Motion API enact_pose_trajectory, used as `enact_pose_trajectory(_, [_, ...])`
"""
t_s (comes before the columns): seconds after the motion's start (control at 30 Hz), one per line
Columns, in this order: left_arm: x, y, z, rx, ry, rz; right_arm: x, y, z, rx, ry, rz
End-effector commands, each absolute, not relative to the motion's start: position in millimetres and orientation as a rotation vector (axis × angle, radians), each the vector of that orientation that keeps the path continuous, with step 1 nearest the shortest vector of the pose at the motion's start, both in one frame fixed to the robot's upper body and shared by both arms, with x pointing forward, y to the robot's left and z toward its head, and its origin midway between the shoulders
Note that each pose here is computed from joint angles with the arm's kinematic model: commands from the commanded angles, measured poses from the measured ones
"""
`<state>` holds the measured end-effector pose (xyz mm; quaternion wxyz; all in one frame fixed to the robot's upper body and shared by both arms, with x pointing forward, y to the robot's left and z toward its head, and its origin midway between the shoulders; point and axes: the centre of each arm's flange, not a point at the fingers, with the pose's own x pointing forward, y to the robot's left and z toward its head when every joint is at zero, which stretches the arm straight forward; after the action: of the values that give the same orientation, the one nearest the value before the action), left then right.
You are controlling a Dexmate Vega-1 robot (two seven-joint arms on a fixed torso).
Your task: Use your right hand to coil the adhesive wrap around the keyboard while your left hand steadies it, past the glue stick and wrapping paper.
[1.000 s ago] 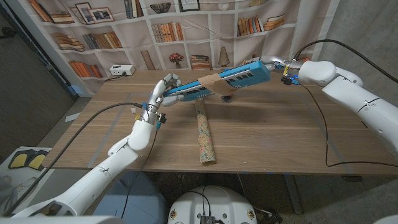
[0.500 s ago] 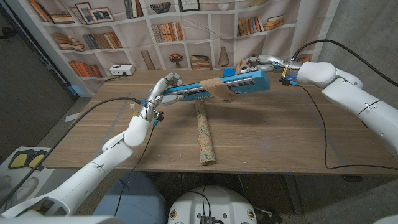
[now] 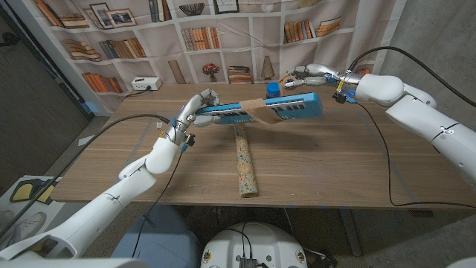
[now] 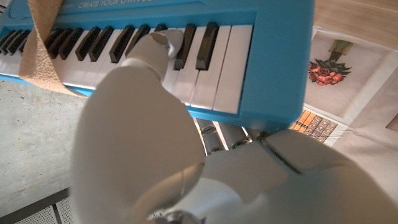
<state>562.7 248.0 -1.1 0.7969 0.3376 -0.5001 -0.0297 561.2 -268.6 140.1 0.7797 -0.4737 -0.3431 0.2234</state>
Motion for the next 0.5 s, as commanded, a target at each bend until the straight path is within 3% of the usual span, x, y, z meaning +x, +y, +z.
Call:
enact_pose_trajectory(0.03, [559,250,-6,0.719,-1.038,-0.035,543,-260,138,-0.998,-0.805,0.515])
enact_pose_trajectory(0.5, [561,248,-6,0.708,-1.011,-0.048,530,-260,137,-0.975,-0.837,0.524])
